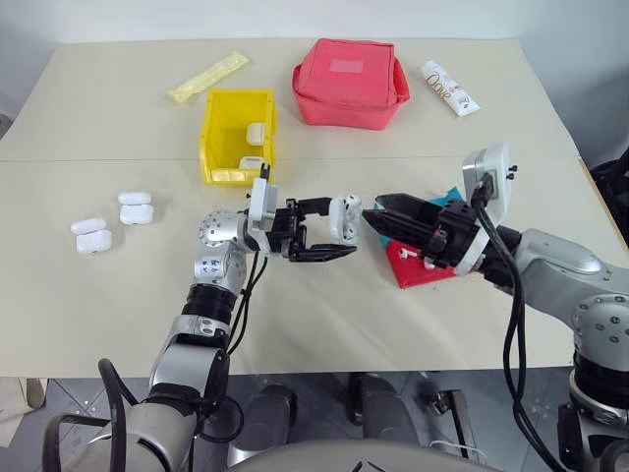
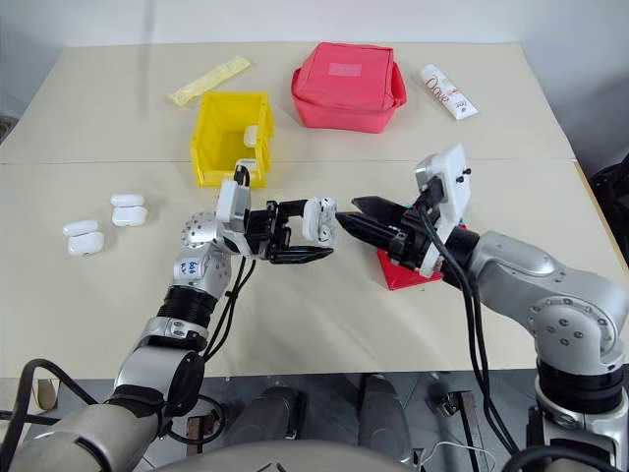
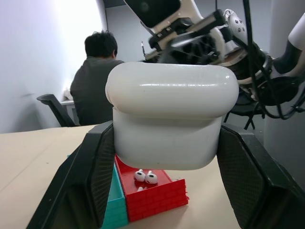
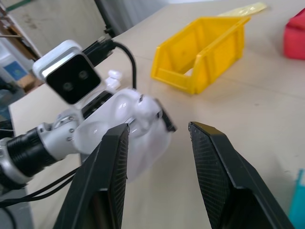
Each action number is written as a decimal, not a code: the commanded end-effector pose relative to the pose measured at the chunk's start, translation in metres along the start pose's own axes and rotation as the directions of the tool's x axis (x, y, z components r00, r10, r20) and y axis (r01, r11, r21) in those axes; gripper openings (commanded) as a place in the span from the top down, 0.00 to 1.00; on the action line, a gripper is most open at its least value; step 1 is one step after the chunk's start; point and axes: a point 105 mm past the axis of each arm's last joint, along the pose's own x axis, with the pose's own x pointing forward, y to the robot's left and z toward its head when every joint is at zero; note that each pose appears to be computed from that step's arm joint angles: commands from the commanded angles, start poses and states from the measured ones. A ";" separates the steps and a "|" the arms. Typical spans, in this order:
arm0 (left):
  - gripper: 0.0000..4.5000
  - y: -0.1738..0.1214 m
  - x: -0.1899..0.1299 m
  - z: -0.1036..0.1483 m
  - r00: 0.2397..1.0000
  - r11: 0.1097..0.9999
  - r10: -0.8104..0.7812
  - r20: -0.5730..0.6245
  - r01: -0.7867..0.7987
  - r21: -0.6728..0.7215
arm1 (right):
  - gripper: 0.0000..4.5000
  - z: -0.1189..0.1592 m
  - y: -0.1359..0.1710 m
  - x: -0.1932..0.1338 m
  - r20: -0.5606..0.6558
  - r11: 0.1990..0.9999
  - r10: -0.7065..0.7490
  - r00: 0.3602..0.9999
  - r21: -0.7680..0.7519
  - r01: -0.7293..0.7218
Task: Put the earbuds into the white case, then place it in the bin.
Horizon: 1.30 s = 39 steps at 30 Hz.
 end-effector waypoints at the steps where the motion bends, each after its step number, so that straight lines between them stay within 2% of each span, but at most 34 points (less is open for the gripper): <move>1: 0.38 -0.002 0.003 0.011 0.999 0.999 -0.041 0.022 0.040 0.027 | 0.54 0.013 -0.013 -0.007 0.024 0.997 -0.050 0.998 -0.064 0.052; 11: 0.38 -0.004 0.003 0.011 0.998 0.998 -0.054 0.018 0.054 0.015 | 0.54 0.021 -0.032 0.000 0.041 0.990 -0.085 0.996 -0.112 0.089; 21: 0.38 -0.004 0.007 0.010 0.998 0.998 -0.061 0.021 0.061 0.012 | 0.54 0.022 -0.012 0.013 0.031 0.992 0.009 0.999 -0.124 -0.005; 39: 0.38 -0.001 0.008 0.011 0.998 0.998 -0.057 0.019 0.056 0.022 | 0.54 0.020 0.000 0.018 0.013 0.990 0.048 0.999 -0.135 -0.046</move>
